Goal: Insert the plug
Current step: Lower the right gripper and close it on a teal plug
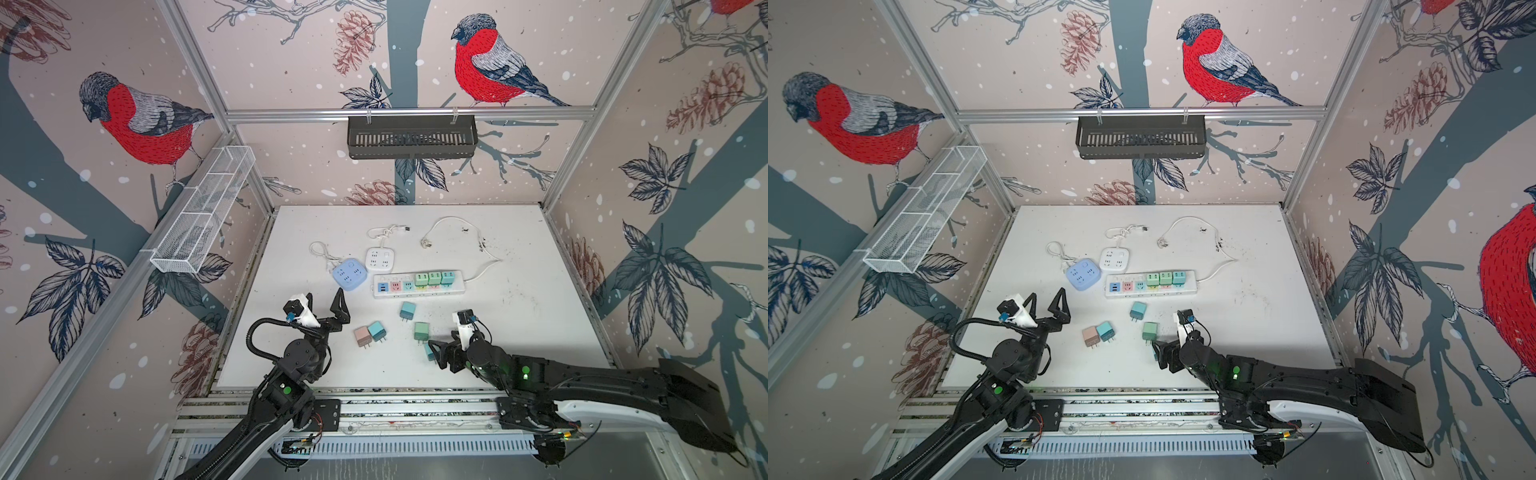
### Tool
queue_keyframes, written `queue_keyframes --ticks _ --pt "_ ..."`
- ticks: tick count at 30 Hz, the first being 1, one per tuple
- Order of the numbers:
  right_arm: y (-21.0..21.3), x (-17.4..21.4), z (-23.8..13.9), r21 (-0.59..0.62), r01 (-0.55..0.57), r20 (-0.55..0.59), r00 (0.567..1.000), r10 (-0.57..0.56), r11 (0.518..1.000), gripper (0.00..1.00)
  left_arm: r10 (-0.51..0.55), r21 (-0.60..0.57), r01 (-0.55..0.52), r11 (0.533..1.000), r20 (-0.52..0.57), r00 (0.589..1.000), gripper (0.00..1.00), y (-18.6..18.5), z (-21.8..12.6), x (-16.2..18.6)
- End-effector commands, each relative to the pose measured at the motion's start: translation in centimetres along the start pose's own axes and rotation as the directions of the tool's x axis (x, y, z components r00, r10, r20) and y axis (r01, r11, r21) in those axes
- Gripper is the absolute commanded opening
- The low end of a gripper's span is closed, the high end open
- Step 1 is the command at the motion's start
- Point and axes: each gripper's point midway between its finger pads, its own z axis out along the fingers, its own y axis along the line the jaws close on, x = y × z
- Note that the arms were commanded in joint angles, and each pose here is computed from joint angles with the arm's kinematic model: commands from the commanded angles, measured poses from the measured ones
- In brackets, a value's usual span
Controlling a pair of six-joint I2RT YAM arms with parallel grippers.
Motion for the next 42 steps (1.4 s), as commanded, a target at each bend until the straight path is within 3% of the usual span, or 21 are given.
queue_keyframes --ticks 1,5,12,30,39,42 --pt "-1.0 1.1 0.1 0.055 0.013 -0.044 0.999 -0.011 0.998 0.86 0.075 -0.055 -0.077 0.995 -0.045 0.996 0.98 2.4 -0.4 3.9" --pt "-0.2 2.0 0.3 0.032 0.055 -0.098 0.994 -0.051 0.998 0.85 0.108 0.001 -0.109 0.994 -0.124 0.986 0.98 1.2 0.2 5.2" --pt "1.1 3.1 1.8 0.028 0.107 -0.177 0.979 -0.1 0.994 0.84 0.149 -0.021 -0.158 0.987 -0.221 0.964 0.98 0.8 1.5 6.7" --pt "0.5 6.1 3.1 0.148 0.216 -0.299 0.94 -0.164 0.965 0.87 0.121 -0.034 -0.129 0.991 -0.186 0.975 0.98 1.3 0.9 6.2" --pt "-0.9 7.3 3.5 0.249 0.289 -0.35 0.917 -0.192 0.925 0.72 0.123 -0.041 -0.133 0.99 -0.194 0.973 0.98 1.4 0.9 6.3" --pt "-1.3 7.6 3.8 0.277 0.3 -0.36 0.913 -0.191 0.913 0.62 0.12 -0.042 -0.13 0.991 -0.192 0.974 0.98 1.4 0.9 6.3"
